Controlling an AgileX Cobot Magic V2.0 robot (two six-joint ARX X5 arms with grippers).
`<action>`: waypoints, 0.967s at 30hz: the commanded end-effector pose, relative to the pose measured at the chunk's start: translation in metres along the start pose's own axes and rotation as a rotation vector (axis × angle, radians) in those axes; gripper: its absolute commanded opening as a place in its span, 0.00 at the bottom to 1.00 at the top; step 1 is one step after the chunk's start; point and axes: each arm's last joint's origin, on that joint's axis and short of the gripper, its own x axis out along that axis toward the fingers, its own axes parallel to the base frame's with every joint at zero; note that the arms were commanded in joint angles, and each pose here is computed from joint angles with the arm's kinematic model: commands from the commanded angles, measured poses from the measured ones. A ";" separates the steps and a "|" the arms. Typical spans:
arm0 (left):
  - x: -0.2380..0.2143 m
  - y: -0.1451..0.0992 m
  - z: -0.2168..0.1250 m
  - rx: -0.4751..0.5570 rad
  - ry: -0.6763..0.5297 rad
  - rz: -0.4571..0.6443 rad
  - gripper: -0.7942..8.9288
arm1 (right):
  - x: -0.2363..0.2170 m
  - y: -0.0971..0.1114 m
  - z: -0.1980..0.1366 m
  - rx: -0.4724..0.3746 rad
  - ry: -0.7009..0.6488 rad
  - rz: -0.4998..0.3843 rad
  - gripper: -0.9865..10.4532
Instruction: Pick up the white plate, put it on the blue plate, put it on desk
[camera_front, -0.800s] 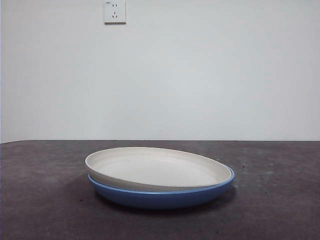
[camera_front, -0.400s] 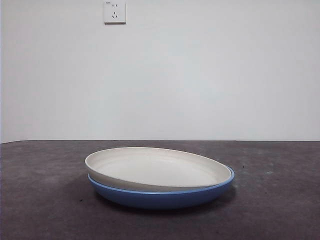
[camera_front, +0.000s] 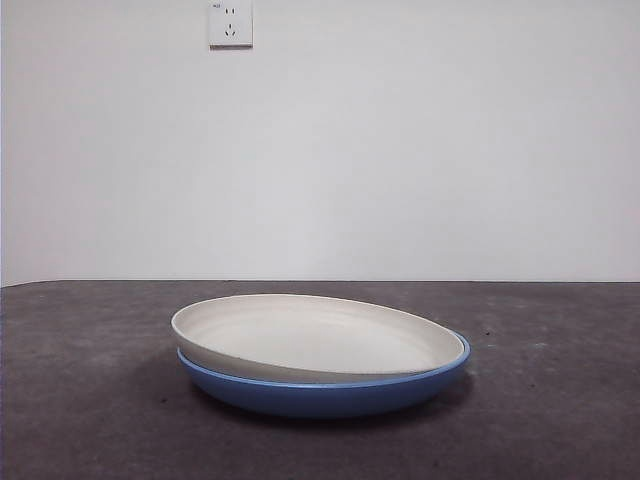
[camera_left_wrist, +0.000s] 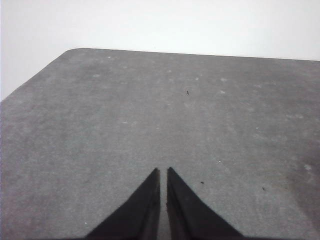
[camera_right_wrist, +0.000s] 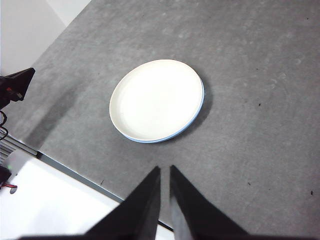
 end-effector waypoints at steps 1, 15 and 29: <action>0.002 0.000 -0.007 0.008 0.027 0.001 0.11 | -0.004 0.002 0.002 -0.017 -0.021 0.010 0.11; 0.002 0.000 -0.007 0.008 0.027 0.001 0.11 | -0.004 0.002 0.002 -0.017 -0.023 0.010 0.11; 0.002 0.000 -0.007 0.008 0.027 0.001 0.11 | 0.071 -0.046 -0.020 -0.329 -0.436 -0.327 0.11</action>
